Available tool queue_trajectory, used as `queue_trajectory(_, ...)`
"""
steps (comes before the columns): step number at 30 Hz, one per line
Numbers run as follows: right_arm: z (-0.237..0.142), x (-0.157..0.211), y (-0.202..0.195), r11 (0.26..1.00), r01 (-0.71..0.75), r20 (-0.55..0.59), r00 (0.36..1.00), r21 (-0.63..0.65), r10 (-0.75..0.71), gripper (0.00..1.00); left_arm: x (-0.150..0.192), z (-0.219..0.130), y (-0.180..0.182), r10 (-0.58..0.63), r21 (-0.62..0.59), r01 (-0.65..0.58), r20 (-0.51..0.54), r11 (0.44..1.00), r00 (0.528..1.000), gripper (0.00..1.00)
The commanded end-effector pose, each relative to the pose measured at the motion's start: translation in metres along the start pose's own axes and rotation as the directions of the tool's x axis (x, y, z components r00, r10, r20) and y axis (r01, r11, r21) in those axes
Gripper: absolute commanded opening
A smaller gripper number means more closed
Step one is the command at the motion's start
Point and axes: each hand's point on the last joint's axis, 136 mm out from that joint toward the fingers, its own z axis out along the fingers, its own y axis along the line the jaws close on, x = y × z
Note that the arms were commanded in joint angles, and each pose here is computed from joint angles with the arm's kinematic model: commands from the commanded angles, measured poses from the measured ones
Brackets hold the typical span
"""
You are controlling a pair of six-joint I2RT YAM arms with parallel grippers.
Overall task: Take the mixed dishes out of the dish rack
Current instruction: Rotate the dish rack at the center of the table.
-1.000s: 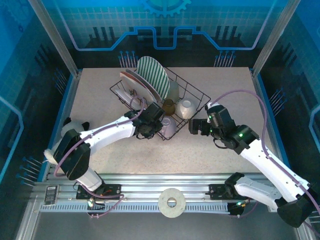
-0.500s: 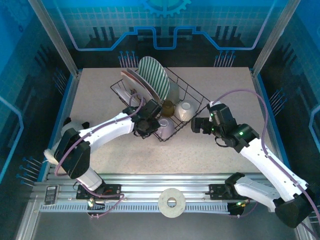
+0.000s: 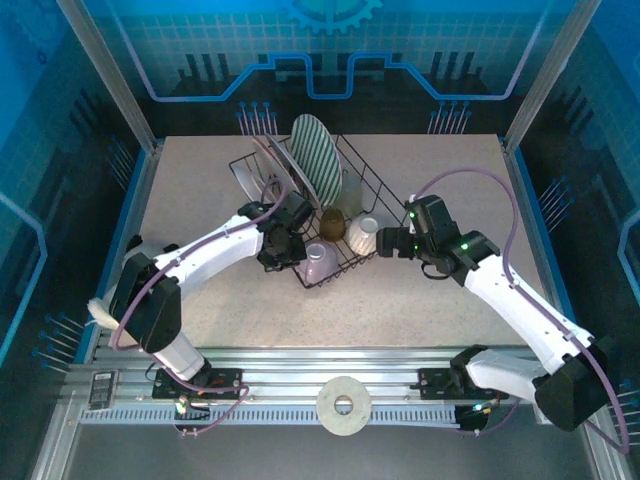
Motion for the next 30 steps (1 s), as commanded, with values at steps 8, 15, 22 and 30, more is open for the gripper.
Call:
queue_trajectory(8,-0.003,-0.049,0.021,0.998,0.031,0.068,0.997,-0.062,-0.027,1.00,-0.004,-0.011,-0.057,0.301,0.193,-0.296,0.002,0.935,0.953,0.00)
queue_trajectory(15,-0.001,-0.086,0.024,0.998,0.022,0.104,0.995,-0.066,-0.015,1.00,0.004,-0.012,-0.092,0.377,0.253,-0.368,0.015,0.895,0.926,0.00)
queue_trajectory(22,0.014,-0.122,0.001,0.998,-0.056,0.116,0.992,-0.016,0.057,0.94,0.008,-0.012,-0.122,0.396,0.305,-0.384,0.025,0.872,0.918,0.00)
queue_trajectory(30,0.035,-0.146,-0.022,0.991,-0.137,0.096,0.986,0.007,0.136,0.84,0.008,-0.011,-0.147,0.430,0.345,-0.418,0.044,0.840,0.902,0.00)
